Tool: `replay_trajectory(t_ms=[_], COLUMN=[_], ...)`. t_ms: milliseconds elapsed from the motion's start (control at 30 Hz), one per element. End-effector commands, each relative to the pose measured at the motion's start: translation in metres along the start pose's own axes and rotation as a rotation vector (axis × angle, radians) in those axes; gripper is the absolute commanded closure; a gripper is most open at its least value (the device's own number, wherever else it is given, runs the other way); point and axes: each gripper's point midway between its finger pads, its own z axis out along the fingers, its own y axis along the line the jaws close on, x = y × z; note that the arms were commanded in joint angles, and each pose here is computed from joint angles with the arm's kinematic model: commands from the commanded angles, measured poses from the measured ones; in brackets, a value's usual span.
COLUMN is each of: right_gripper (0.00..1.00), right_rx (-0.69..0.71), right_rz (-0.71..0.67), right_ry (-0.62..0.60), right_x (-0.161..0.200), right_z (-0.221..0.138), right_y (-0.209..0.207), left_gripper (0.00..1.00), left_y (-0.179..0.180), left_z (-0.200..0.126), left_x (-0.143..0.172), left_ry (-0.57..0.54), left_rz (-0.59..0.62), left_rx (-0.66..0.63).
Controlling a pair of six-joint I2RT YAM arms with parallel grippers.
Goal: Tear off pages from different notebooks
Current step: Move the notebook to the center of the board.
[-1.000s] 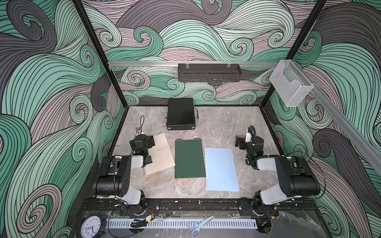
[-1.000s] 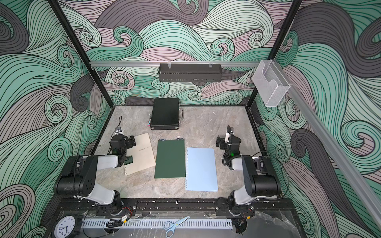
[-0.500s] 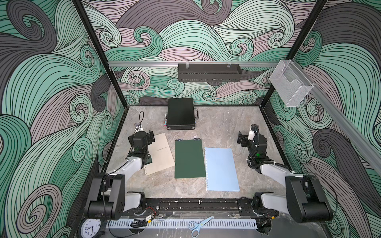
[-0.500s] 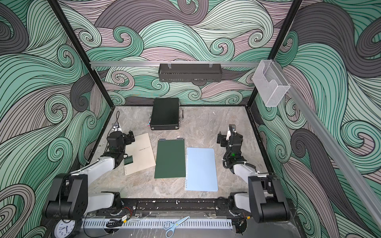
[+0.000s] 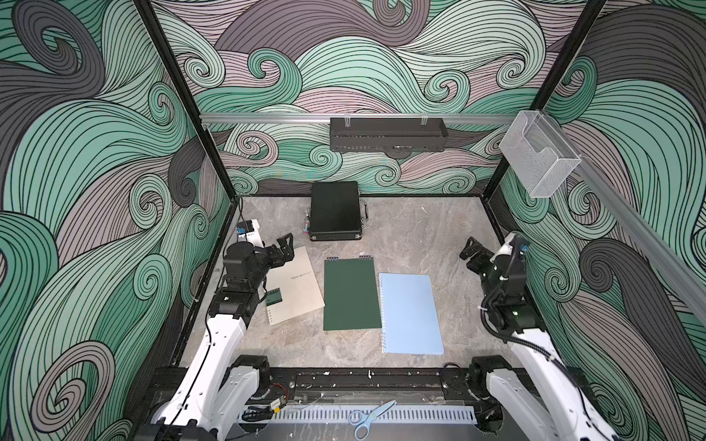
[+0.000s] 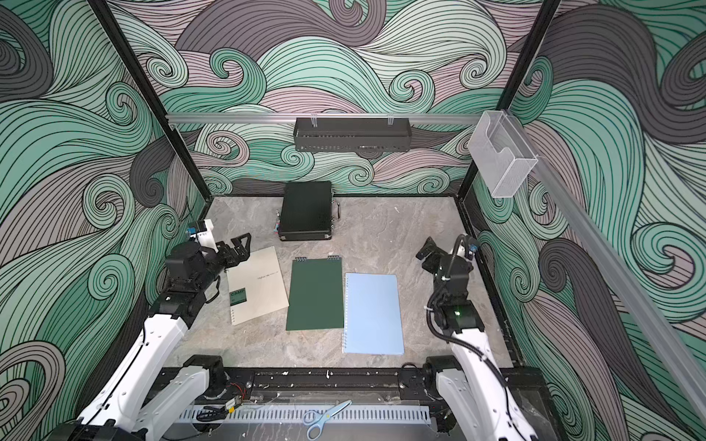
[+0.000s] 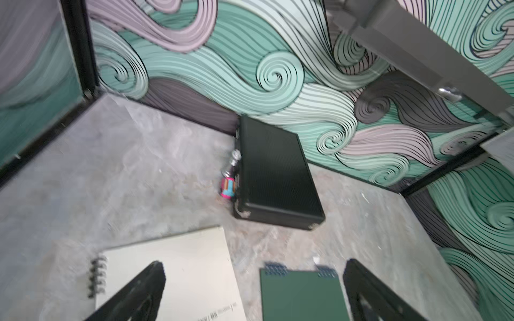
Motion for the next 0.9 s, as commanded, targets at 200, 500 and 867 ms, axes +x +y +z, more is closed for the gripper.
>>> replay_trajectory(t_ms=[200,500,867], right_gripper=[0.01,0.01,0.01], right_rx=[0.024,0.026,0.0], right_rz=[0.101,0.214,0.116], right_ry=[0.267,0.603,0.706], right_x=[0.078,0.159,0.183], right_z=[-0.042,-0.036,-0.058], right_y=[-0.035,-0.033,-0.041], left_gripper=[0.01,0.1,0.23], left_y=[0.043,0.066,0.018], left_z=[-0.029,-0.062,-0.005], left_x=[0.078,0.06,0.083], left_ry=[0.161,-0.091,0.225], left_rz=[-0.255,-0.518,-0.418], left_rx=[-0.16,-0.239,-0.163])
